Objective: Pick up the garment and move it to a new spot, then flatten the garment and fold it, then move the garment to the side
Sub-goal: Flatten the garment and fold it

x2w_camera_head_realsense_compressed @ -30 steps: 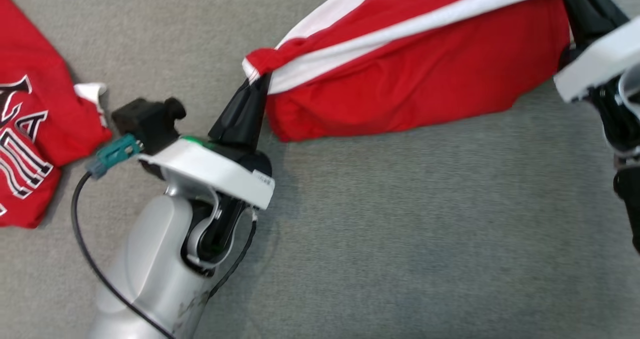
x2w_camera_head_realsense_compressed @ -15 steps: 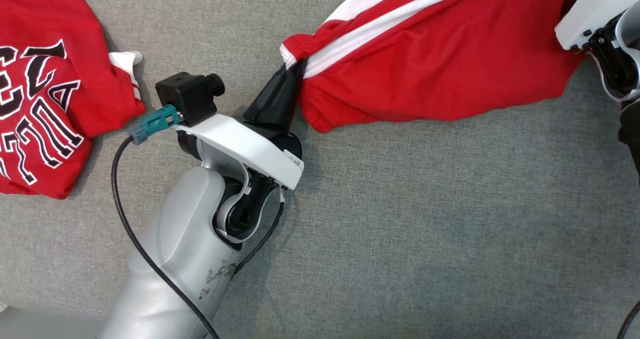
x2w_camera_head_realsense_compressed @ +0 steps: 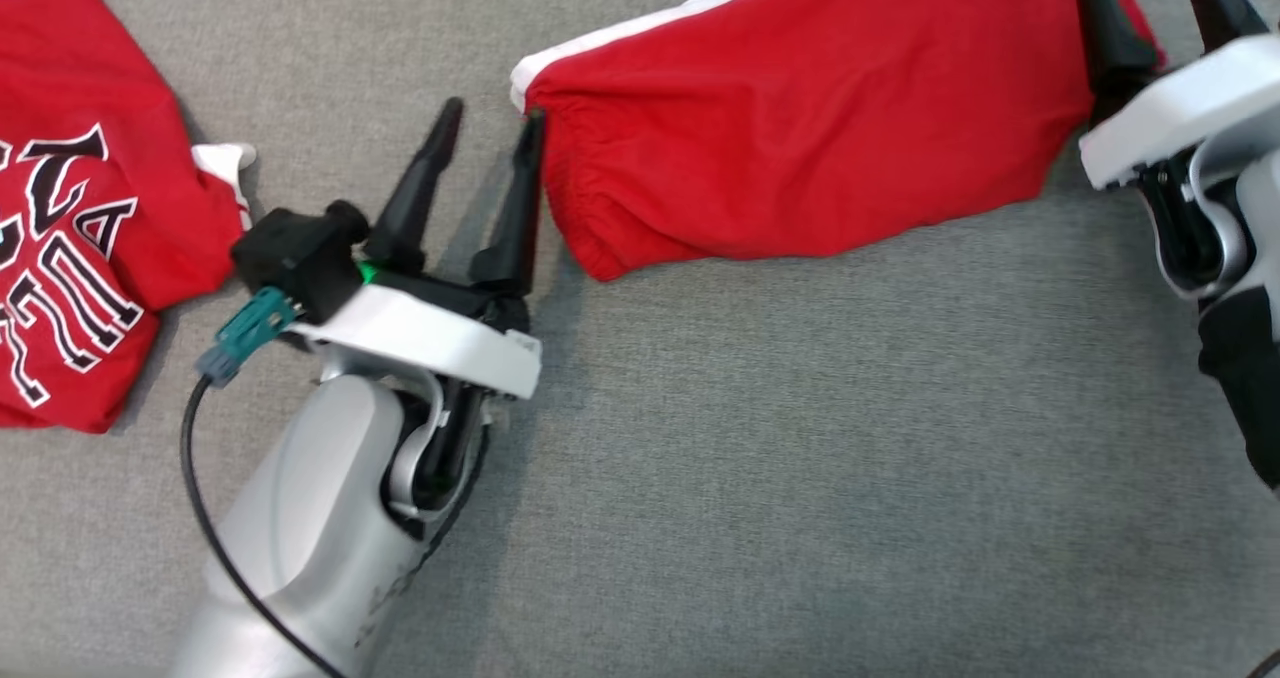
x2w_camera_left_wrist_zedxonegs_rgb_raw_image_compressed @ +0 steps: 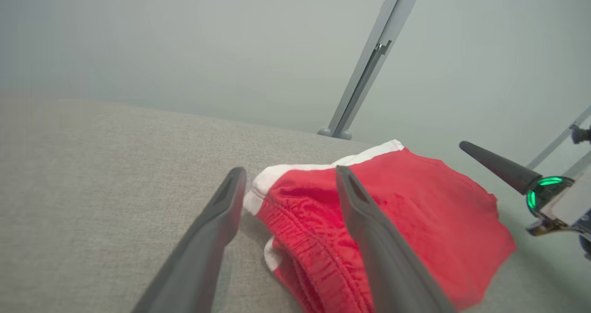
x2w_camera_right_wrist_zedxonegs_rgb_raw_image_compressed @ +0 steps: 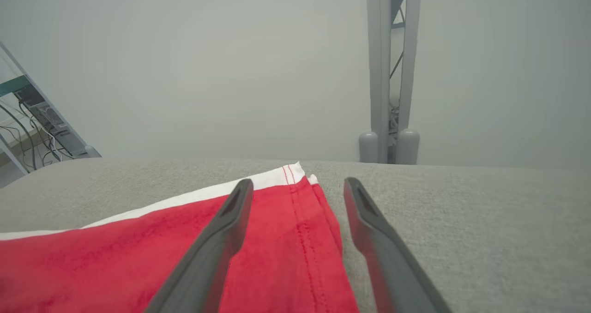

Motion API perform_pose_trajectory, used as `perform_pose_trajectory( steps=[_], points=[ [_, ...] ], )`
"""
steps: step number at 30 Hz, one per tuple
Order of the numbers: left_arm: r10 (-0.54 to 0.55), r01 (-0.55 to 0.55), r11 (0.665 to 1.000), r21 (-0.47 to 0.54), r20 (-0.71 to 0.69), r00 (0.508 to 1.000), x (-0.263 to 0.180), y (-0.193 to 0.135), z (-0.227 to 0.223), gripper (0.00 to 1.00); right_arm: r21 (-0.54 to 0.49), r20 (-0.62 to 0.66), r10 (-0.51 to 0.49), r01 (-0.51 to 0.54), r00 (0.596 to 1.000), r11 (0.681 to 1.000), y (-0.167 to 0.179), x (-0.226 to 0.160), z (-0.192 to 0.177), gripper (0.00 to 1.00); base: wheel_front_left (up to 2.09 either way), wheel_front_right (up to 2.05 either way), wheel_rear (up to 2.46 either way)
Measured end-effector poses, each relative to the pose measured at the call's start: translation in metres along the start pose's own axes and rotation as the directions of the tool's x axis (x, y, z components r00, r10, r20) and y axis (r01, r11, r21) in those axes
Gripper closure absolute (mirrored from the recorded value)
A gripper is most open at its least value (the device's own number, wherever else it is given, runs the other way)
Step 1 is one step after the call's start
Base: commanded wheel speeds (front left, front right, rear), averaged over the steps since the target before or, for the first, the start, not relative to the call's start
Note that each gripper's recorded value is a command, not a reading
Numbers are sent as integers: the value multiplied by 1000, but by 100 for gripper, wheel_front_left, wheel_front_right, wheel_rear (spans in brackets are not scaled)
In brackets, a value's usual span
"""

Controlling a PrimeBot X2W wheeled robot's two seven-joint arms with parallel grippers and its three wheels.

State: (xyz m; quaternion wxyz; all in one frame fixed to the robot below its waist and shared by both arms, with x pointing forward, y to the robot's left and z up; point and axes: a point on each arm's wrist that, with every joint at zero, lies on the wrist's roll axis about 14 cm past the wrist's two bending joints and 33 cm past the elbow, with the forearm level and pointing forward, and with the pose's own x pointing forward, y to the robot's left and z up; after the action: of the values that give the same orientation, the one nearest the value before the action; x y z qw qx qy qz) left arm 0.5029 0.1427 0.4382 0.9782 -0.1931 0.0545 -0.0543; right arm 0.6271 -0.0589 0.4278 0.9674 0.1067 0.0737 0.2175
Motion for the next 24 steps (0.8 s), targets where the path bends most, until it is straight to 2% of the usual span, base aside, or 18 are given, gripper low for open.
perform_pose_trajectory(
  steps=[5, 8, 12, 19, 24],
  points=[
    [45, -50, 996, 72, 78, 996, -9, 8, 24, 0, -28, 52, -28, 30, 998, 999, -11, -23, 15, 0, 0, 0, 0],
    [60, -77, 991, 108, 146, 987, -17, 10, 44, 0, -51, 130, -46, 53, 990, 997, -14, -42, 37, 0, 0, 0, 0],
    [79, -105, 984, 140, 181, 980, -31, 16, 55, 0, -60, 170, -69, 81, 983, 995, -9, -73, 41, 0, 0, 0, 0],
    [59, -90, 979, 181, 173, 983, -45, 13, 55, 0, -83, 195, -122, 140, 973, 987, -4, -120, 41, 0, 0, 0, 0],
    [45, -74, 980, 186, 154, 987, -48, 10, 49, 0, -79, 211, -150, 170, 966, 982, -7, -133, 46, 0, 0, 0, 0]
  ],
)
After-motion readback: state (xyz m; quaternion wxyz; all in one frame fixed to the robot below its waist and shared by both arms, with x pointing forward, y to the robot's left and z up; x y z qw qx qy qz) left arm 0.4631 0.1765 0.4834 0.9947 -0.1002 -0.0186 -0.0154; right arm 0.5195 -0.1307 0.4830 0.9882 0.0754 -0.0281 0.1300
